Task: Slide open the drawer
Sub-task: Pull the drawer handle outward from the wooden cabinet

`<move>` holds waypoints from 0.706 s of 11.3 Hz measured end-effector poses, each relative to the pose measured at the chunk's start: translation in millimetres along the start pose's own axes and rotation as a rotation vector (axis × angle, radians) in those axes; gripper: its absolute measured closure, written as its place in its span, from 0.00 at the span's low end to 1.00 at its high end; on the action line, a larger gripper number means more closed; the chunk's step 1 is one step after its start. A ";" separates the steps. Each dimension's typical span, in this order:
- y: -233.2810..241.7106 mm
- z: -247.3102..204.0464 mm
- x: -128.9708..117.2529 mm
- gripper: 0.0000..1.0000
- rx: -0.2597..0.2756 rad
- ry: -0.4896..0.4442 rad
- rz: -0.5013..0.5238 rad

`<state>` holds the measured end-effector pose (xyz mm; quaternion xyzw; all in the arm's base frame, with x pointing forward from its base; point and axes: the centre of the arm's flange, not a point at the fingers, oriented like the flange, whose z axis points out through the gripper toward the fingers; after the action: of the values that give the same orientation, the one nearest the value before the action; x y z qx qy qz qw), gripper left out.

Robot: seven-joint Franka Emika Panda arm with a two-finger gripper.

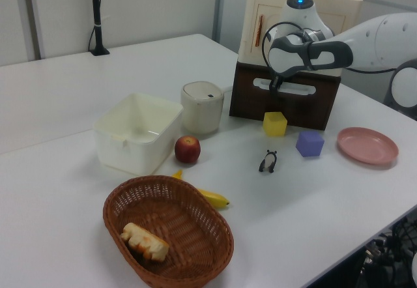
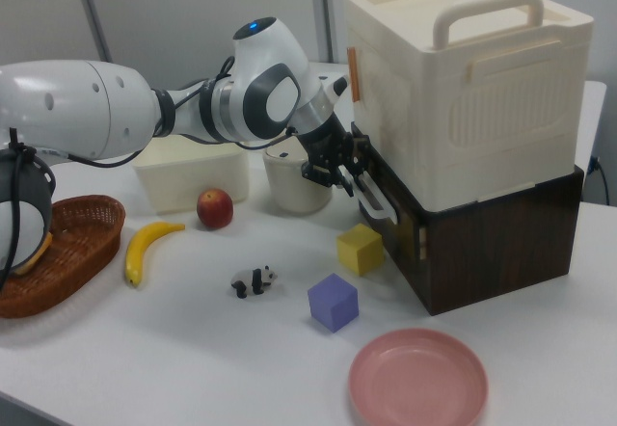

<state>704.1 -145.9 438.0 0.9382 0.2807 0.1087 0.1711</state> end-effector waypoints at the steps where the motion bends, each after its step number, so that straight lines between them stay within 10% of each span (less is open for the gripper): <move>1: -0.6 -0.3 0.7 0.81 0.000 0.001 -0.001; 8: -2.3 -0.2 0.7 0.83 0.002 0.000 -0.016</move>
<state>703.5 -143.7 437.3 0.9361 0.2884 0.1069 0.1709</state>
